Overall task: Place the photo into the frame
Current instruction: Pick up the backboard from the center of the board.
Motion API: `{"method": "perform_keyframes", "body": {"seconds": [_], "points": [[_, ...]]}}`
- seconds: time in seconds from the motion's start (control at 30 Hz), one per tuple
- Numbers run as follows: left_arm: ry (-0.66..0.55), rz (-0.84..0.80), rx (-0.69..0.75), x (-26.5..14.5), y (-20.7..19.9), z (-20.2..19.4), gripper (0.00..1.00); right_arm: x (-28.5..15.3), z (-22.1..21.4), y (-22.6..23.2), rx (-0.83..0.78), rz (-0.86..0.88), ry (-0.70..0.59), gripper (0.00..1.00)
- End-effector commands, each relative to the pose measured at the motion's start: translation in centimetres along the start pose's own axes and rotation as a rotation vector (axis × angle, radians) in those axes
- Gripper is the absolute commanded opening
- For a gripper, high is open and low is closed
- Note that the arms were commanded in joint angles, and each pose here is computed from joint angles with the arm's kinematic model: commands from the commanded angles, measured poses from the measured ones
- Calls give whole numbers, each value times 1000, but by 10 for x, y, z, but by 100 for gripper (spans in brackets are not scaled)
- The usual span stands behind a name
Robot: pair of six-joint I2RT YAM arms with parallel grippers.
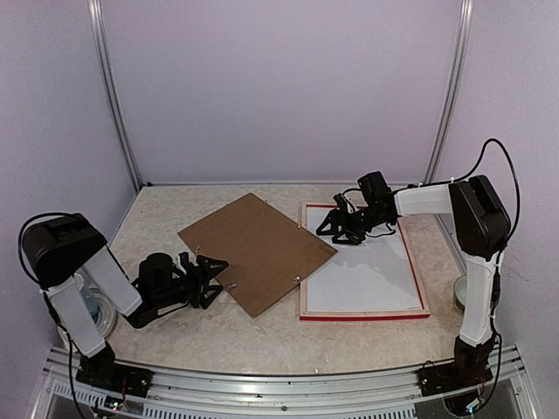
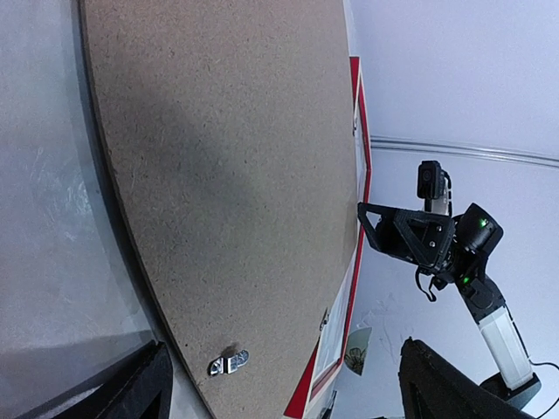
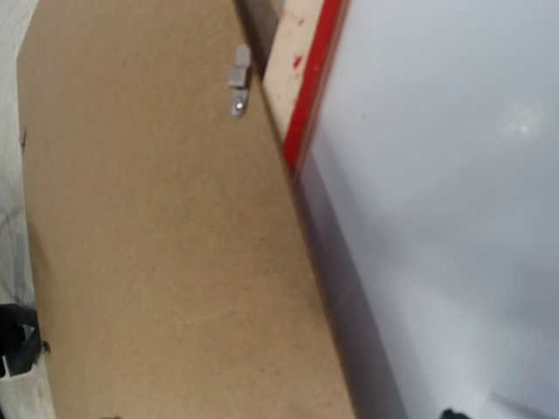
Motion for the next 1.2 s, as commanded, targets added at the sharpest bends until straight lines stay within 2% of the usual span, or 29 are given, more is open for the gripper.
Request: {"method": "perform_keyframes", "body": {"seconds": [0.0, 0.3, 0.57, 0.8, 0.9, 1.03, 1.17], "points": [[21, 53, -14, -1, 16, -5, 89, 9, -7, -5, -4, 47, 15, 76], [27, 45, -18, 0, 16, -6, 89, 17, -13, -10, 6, 67, 27, 75], [29, 40, -20, -1, 15, -6, 89, 22, -20, -4, 23, 148, 35, 60], [32, 32, -22, -1, 14, -6, 88, 24, -27, 0, 72, 199, 46, 42], [33, 29, -21, -1, 13, -7, 88, 24, -29, 0, 105, 223, 44, 22], [33, 27, -22, -1, 13, -7, 89, 22, -32, 2, 151, 277, 31, 1], [33, 26, -21, -2, 13, -7, 89, 17, -35, 7, 168, 316, 15, 0]]}}
Point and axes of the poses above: each gripper's point midway between its finger pads, its own x axis out along the fingers, its own y axis along the line the jaws close on, z = x × y, the point moved 2 cm from there along -x, back along the fingers, and after that the axes turned 8 degrees about -x, right-handed, at the moved point
